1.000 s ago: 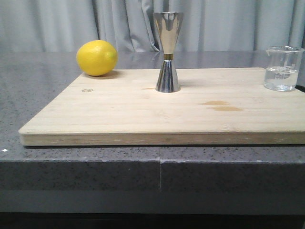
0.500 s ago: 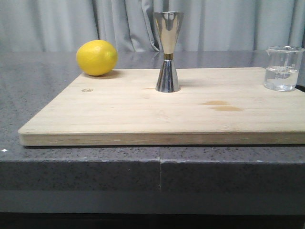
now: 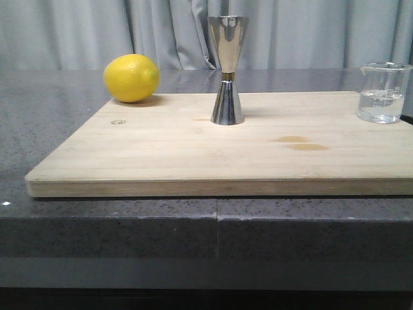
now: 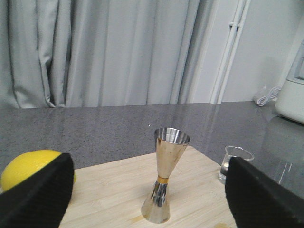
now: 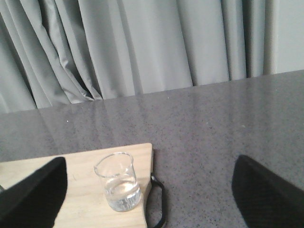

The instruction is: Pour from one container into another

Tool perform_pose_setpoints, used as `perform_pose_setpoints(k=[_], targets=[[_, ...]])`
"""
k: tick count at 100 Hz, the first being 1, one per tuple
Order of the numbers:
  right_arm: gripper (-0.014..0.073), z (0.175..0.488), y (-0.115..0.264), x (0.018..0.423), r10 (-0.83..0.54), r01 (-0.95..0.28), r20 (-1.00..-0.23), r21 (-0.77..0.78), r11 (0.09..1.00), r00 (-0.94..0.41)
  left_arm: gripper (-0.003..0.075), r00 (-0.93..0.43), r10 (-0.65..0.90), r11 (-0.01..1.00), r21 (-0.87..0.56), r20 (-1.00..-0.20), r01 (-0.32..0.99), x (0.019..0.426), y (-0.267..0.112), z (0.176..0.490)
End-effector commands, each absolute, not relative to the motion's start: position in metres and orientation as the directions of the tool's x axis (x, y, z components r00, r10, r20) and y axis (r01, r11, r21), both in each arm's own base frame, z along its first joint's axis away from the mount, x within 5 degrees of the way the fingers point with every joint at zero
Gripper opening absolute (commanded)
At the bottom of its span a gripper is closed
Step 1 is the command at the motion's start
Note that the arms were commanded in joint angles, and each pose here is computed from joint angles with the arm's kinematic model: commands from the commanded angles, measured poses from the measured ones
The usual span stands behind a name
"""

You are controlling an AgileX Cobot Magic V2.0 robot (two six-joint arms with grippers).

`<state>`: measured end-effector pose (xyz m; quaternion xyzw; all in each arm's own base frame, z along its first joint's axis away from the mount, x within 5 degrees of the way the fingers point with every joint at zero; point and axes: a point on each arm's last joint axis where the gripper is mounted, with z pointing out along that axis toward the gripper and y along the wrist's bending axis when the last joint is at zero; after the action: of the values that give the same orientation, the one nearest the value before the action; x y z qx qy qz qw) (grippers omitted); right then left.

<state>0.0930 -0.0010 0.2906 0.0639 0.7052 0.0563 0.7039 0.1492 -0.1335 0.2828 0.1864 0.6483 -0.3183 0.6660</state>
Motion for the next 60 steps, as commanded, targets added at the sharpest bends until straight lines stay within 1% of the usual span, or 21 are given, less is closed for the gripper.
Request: perform_pose_setpoints(k=[1, 18, 36, 50, 60], targets=[[0.0671, 0.303, -0.002, 0.101, 0.171, 0.010, -0.984, 0.171, 0.985, 0.045, 0.0607, 0.069, -0.285, 0.691, -0.155, -0.956, 0.706, 0.153, -0.144, 0.298], [0.0671, 0.294, 0.001, 0.114, 0.171, 0.002, -0.984, 0.171, 0.985, -0.047, 0.0606, -0.003, -0.232, 0.698, -0.169, -0.973, 0.696, 0.171, -0.161, 0.278], [0.0671, 0.287, 0.011, 0.128, 0.161, -0.070, -0.981, 0.169, 0.983, -0.109, 0.0606, -0.046, -0.171, 0.624, -0.144, -0.984, 0.768, 0.184, -0.188, 0.268], [0.0671, 0.280, 0.021, 0.142, 0.118, -0.127, -0.983, 0.137, 0.982, -0.141, 0.0606, -0.055, -0.123, 0.576, -0.117, -0.991, 0.809, 0.196, -0.208, 0.262], [0.0671, 0.277, 0.028, 0.152, 0.057, -0.173, -0.990, 0.079, 0.982, -0.128, 0.0606, -0.046, -0.081, 0.542, -0.083, -0.996, 0.836, 0.203, -0.220, 0.256]])
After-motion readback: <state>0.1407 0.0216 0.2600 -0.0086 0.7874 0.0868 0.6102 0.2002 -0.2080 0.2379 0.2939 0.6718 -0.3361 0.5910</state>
